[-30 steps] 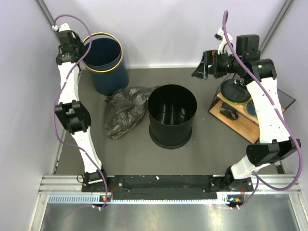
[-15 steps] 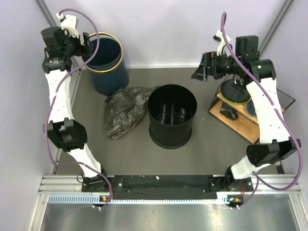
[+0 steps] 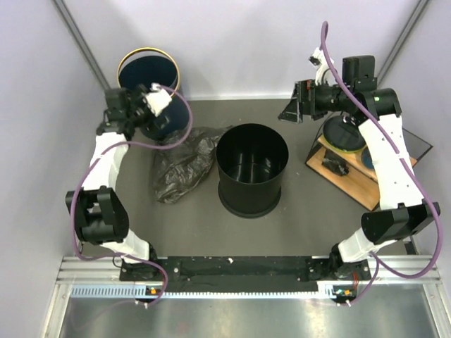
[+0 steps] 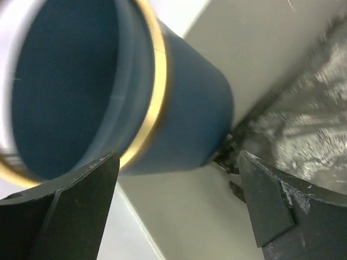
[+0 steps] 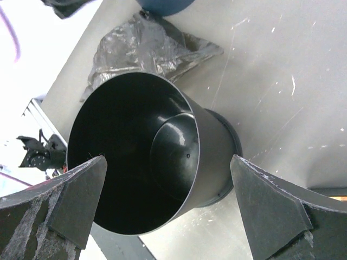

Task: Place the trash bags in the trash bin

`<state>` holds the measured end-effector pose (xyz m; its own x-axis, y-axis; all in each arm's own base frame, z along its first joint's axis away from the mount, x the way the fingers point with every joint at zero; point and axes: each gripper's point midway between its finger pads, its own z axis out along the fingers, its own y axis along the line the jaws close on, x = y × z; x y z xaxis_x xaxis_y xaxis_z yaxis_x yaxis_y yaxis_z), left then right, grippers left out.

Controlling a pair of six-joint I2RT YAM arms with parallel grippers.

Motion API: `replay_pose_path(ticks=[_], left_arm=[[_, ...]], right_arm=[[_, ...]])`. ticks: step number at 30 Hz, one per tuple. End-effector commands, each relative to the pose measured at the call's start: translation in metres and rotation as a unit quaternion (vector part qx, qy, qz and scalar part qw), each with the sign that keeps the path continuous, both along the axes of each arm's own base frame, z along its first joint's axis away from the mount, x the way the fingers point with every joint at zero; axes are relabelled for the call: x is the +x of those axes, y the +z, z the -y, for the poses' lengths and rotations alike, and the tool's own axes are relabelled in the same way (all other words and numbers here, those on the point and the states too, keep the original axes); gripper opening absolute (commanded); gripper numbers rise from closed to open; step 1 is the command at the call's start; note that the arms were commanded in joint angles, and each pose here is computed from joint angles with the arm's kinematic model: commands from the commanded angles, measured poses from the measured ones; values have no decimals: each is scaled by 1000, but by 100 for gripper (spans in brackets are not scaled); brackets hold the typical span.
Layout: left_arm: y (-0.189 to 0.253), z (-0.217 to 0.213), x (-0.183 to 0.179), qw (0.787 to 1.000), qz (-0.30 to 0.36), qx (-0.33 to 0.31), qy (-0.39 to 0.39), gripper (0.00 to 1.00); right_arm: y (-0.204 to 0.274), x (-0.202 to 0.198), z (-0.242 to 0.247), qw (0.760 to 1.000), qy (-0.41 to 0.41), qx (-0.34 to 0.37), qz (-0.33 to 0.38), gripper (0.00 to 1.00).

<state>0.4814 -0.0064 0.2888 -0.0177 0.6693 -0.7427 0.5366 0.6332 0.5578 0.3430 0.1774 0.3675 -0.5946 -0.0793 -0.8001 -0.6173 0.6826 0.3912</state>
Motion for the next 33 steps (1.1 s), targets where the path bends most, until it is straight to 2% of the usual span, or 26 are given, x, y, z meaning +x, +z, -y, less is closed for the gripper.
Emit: replay_pose_path(ticks=[1,5,8,12,19,20,28,33], left_arm=[[26,4,18,988,128,91,-8,98],[18,12,33,984,139,111,-21,98],[24,15,43,970,187,155,-23,98],[9,12,45,950,220,218,-29,98],[2,11,55,944,225,239,-33,98],[2,25,55,941,234,240,-44,98],[11,18,72,917,287,278,-12,98],[10,20,77,918,279,281,-22,98]], right_arm=[[4,-16,-3,1000,18,4,13,99],[0,-19,-2,1000,18,1,8,99],[0,-19,-1,1000,16,-1,10,99],[0,-19,2,1000,12,-3,11,99],[-3,-17,2,1000,12,-2,4,99],[-2,-18,1,1000,12,-1,4,99],[-4,-16,1,1000,12,1,-5,99],[-4,-13,1,1000,11,4,-8,99]])
